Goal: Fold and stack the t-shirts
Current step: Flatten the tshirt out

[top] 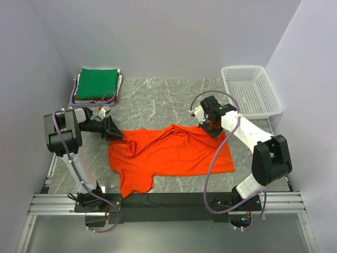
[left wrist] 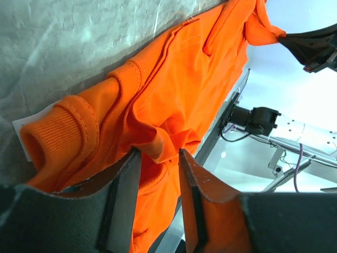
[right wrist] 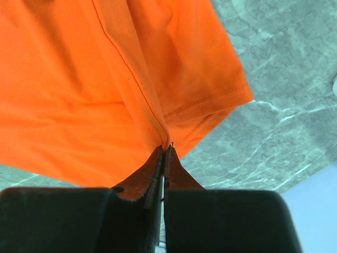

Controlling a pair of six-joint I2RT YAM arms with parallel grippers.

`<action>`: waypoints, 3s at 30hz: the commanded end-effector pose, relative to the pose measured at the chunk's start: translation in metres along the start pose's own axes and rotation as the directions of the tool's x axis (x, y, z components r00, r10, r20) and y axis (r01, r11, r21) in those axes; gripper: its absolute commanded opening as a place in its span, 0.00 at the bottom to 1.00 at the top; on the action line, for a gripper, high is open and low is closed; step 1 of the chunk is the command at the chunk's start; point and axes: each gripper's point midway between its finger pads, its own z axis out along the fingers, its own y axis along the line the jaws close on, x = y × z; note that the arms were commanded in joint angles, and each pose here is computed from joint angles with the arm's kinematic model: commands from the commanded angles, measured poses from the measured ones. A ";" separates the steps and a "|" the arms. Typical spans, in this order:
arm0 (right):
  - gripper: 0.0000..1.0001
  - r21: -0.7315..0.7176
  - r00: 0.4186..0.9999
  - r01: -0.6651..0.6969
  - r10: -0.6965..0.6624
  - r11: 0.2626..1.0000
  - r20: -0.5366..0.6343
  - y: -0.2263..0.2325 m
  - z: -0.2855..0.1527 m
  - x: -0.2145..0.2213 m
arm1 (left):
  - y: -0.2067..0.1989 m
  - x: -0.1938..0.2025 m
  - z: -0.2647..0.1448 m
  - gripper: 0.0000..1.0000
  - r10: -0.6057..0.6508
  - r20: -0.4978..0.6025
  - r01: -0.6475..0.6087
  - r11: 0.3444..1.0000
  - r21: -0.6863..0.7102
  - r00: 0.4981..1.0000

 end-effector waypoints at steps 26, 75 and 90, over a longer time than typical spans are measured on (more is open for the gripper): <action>0.00 0.018 1.000 0.008 -0.008 1.000 0.008 -0.007 -0.005 -0.007 | 0.017 0.003 0.002 0.62 -0.060 0.024 0.060 0.998 -0.001 0.998; 0.00 0.461 0.437 -0.554 -0.229 0.694 0.870 -0.202 -0.426 -0.133 | -0.471 -0.108 -0.340 0.00 0.800 0.504 -0.555 0.269 -0.787 -0.326; 0.00 0.464 0.438 -0.518 -0.243 0.719 0.865 -0.152 -0.415 -0.078 | -0.456 0.017 -0.279 0.00 0.774 0.608 -0.747 0.297 -0.595 -0.177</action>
